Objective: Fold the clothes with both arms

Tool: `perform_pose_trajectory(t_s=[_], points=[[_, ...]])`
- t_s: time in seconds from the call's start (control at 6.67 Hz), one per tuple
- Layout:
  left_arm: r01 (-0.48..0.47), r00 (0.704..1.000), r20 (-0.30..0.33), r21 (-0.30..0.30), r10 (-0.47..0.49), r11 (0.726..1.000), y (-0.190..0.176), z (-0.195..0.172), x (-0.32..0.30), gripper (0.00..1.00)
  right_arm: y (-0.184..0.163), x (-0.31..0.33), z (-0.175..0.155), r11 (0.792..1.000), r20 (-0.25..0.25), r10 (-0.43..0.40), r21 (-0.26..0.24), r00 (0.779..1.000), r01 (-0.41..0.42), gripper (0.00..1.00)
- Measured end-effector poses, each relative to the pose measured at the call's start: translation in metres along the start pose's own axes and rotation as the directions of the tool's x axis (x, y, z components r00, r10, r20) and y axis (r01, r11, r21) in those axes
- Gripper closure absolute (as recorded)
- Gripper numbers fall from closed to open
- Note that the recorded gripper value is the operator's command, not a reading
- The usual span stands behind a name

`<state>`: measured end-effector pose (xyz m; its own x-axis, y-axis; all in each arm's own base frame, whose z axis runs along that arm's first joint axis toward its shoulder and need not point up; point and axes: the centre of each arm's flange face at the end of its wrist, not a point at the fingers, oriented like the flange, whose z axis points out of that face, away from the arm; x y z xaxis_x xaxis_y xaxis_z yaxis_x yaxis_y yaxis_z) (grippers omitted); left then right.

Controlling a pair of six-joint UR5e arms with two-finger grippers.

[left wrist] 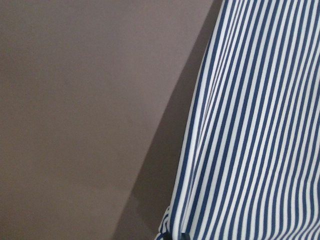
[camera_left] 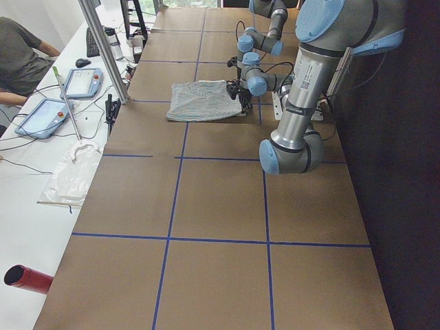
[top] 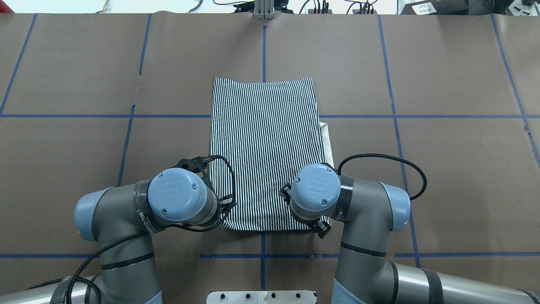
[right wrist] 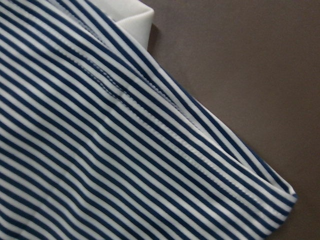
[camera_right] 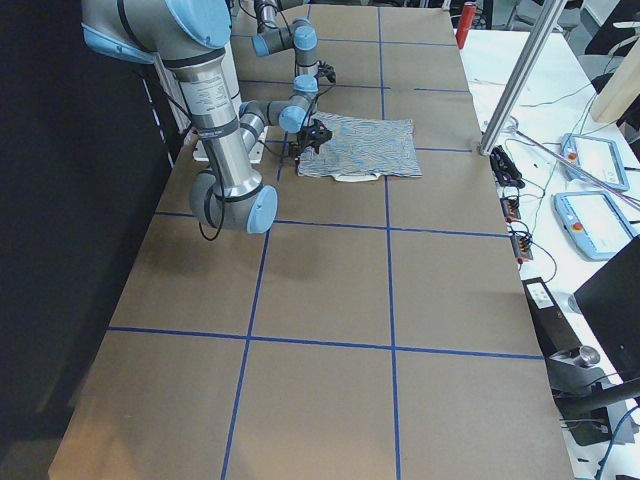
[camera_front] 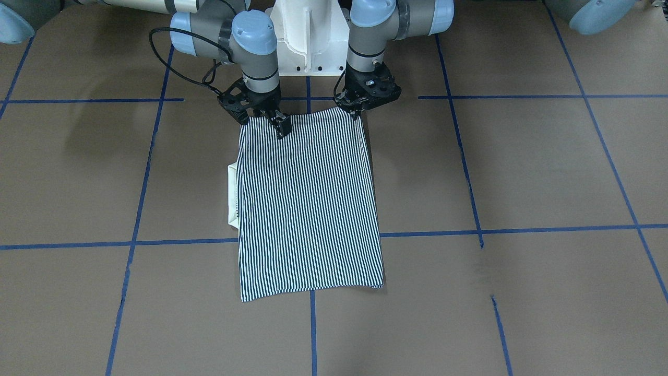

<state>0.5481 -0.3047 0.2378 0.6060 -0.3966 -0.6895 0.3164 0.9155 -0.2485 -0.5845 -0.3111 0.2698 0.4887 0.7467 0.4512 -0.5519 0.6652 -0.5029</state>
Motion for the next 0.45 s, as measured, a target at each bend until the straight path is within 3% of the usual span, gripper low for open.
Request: perform_pose_trajectory(t_s=[0.45], points=[[0.002,1.000,0.003,0.001,-0.002,1.000,-0.0002,0.0005,-0.0007,1.00,0.0001,-0.0024,-0.0003,1.000,0.002,-0.006,0.004,1.000,0.006,0.00]])
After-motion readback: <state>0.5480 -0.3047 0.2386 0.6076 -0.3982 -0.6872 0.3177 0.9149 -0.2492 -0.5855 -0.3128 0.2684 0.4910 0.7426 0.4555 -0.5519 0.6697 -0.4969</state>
